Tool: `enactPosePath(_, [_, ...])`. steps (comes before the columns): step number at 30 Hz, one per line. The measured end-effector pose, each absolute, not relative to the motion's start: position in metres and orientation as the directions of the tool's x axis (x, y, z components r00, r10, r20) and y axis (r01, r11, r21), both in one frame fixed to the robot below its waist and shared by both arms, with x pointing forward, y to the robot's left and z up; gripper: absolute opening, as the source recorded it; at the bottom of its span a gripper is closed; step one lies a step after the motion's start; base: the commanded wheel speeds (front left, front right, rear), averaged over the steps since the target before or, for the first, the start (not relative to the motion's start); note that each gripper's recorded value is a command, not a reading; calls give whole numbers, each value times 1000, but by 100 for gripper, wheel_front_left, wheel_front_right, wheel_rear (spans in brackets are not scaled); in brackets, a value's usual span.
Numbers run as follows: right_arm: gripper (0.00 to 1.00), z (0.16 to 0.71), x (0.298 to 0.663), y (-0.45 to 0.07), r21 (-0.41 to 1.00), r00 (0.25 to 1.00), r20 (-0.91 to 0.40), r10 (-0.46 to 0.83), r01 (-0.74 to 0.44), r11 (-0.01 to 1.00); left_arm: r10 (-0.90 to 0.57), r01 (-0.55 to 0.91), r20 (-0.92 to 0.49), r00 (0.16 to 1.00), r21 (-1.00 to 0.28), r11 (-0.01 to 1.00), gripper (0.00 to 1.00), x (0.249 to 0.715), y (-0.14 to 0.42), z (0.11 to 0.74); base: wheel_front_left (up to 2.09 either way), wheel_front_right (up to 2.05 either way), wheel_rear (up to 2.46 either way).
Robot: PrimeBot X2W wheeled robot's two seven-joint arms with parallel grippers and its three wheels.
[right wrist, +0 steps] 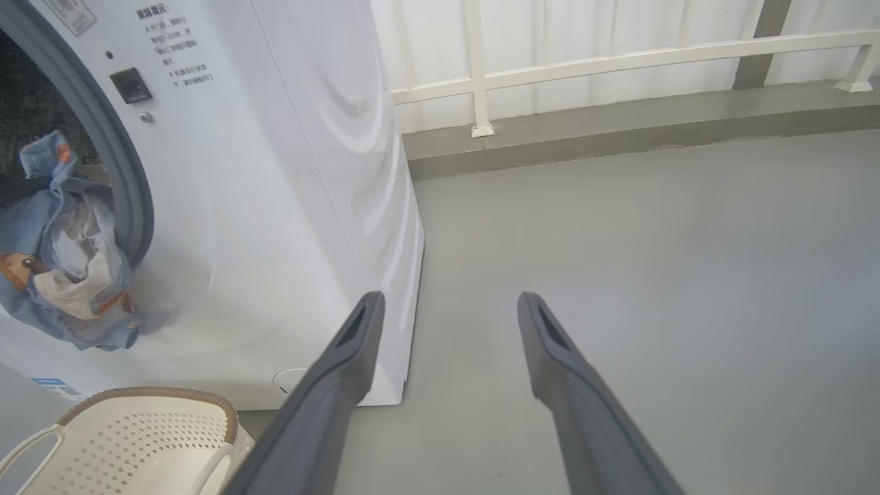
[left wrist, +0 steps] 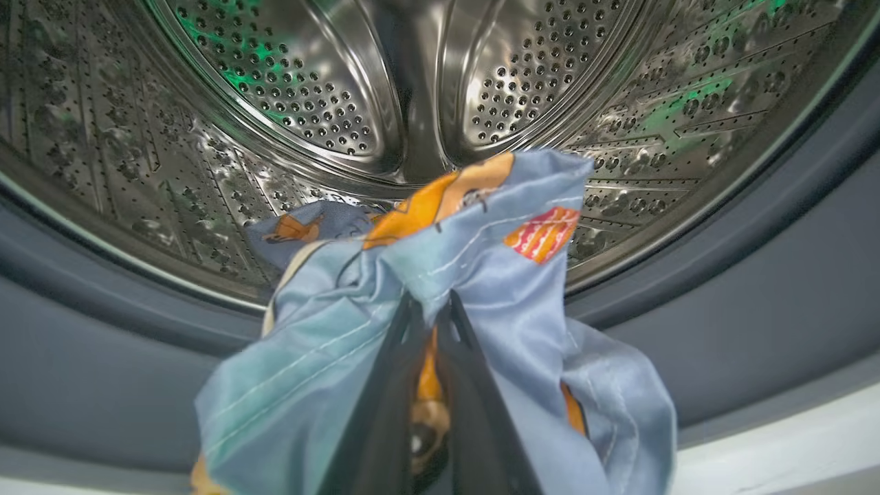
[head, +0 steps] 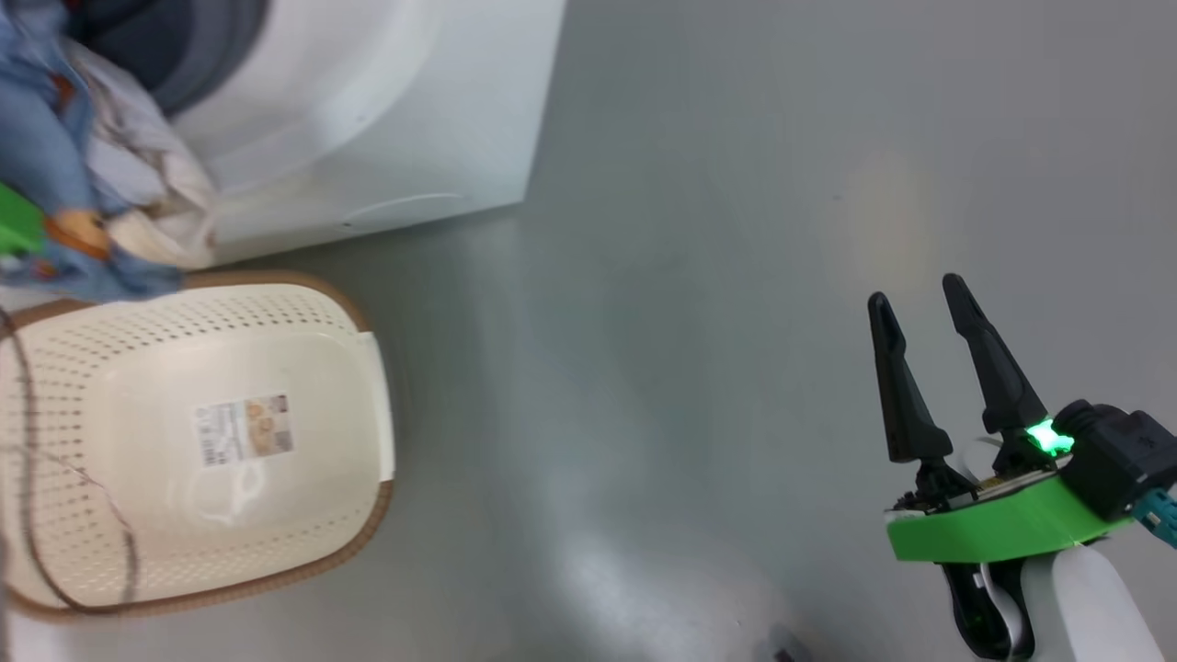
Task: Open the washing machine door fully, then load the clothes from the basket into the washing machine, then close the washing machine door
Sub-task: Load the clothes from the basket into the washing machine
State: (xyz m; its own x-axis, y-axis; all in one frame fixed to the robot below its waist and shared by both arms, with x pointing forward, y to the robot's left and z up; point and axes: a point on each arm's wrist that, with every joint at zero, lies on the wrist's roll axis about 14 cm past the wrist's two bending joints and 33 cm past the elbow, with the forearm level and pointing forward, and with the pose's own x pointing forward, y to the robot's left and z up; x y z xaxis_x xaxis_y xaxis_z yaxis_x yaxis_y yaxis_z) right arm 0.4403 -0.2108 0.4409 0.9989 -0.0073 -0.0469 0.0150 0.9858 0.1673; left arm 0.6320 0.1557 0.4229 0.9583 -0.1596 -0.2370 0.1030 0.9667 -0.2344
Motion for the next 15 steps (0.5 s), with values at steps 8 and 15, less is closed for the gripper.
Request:
enactPosePath(8, [100, 430, 439, -227, 157, 995, -79, -66, 78, 984, -196, 126, -332, 923, -223, 967, 0, 683, 150, 417, 0, 0, 0])
enactPosePath(15, [100, 423, 436, -239, 144, 988, -104, -110, 125, 982, -166, 118, -272, 948, -186, 975, 0, 722, 156, 432, 0, 0, 0])
